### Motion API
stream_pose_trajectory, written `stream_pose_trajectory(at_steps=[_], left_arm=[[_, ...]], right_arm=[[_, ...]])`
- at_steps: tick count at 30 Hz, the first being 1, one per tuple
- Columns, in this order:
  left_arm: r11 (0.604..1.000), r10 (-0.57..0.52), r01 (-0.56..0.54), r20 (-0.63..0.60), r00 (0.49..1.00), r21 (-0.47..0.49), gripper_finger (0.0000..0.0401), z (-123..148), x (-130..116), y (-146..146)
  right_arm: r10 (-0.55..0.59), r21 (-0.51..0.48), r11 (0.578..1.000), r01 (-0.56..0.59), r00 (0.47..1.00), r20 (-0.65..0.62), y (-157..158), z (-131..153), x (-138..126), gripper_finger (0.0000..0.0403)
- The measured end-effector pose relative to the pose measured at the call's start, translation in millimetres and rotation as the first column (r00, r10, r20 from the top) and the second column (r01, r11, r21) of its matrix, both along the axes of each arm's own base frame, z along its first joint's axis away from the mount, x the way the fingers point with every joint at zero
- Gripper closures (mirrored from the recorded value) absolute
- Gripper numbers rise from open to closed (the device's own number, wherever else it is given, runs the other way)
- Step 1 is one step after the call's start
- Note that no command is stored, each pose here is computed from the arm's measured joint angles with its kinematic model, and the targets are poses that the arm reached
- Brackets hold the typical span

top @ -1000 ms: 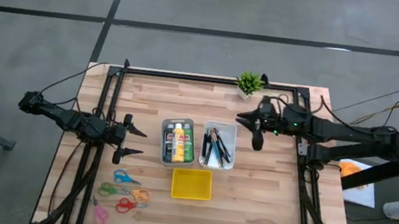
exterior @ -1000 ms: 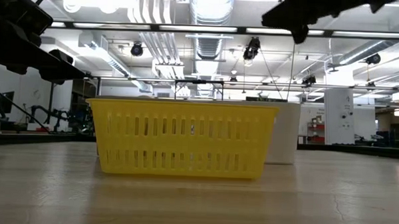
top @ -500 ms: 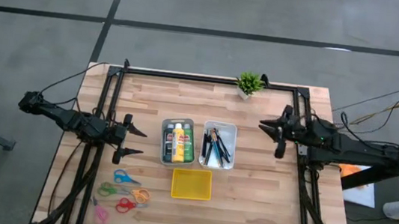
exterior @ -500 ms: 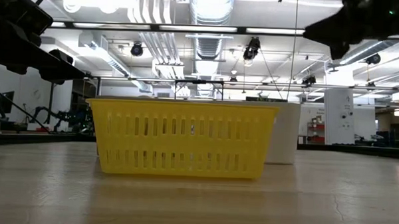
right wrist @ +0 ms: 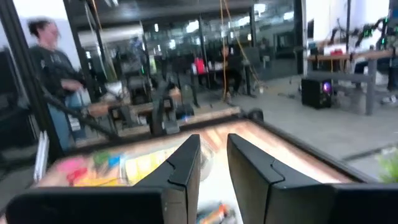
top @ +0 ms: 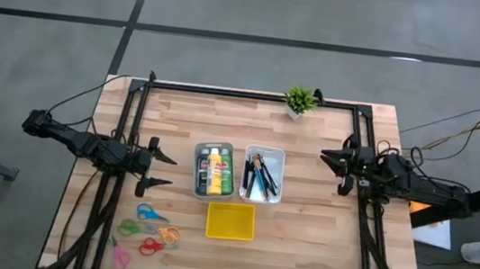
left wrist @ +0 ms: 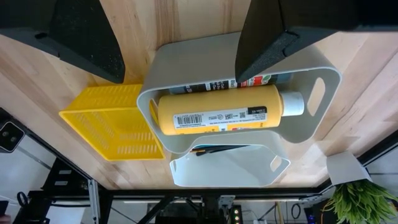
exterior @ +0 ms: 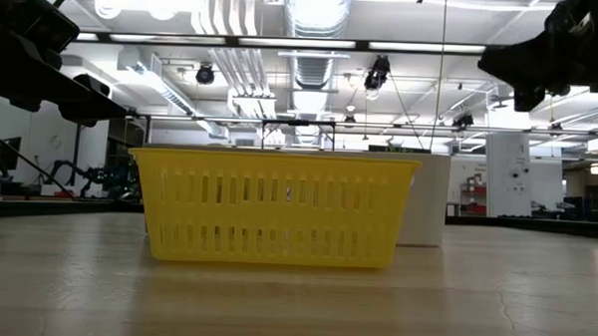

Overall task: Pick & Place Paint Supplies
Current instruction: Put the blue scissors into the yellow bin

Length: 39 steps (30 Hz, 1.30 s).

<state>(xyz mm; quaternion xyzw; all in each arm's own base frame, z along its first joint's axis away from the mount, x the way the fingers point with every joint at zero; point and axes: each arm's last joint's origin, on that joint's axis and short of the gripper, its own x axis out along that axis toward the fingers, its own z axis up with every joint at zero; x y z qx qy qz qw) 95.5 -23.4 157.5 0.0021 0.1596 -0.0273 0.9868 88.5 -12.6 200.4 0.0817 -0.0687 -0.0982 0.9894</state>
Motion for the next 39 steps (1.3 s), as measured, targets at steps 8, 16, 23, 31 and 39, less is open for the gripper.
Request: stream_pose_trajectory(at_steps=[8, 16, 23, 31, 39], left_arm=[[1.0, 0.0, 0.0, 0.0, 1.0, 0.0, 0.0095, 0, 0, 0], [1.0, 0.0, 0.0, 0.0, 1.0, 0.0, 0.0095, 0, 0, 0], [1.0, 0.0, 0.0, 0.0, 1.0, 0.0, 0.0095, 0, 0, 0], [1.0, 0.0, 0.0, 0.0, 1.0, 0.0, 0.0095, 0, 0, 0], [1.0, 0.0, 0.0, 0.0, 1.0, 0.0, 0.0095, 0, 0, 0]], right_arm=[[0.004, -0.002, 1.0, -0.004, 0.997, -0.074, -1, -18, 6, 0.0325], [0.035, 0.035, 0.999, -0.031, 0.993, -0.114, 0, -34, 9, 0.0325], [0.034, 0.032, 0.999, -0.031, 0.992, -0.12, 0, -34, 9, 0.0325], [0.032, 0.032, 0.999, -0.028, 0.992, -0.12, 0, -34, 9, 0.0325], [0.031, 0.031, 0.999, -0.028, 0.992, -0.12, 0, -34, 9, 0.0325]])
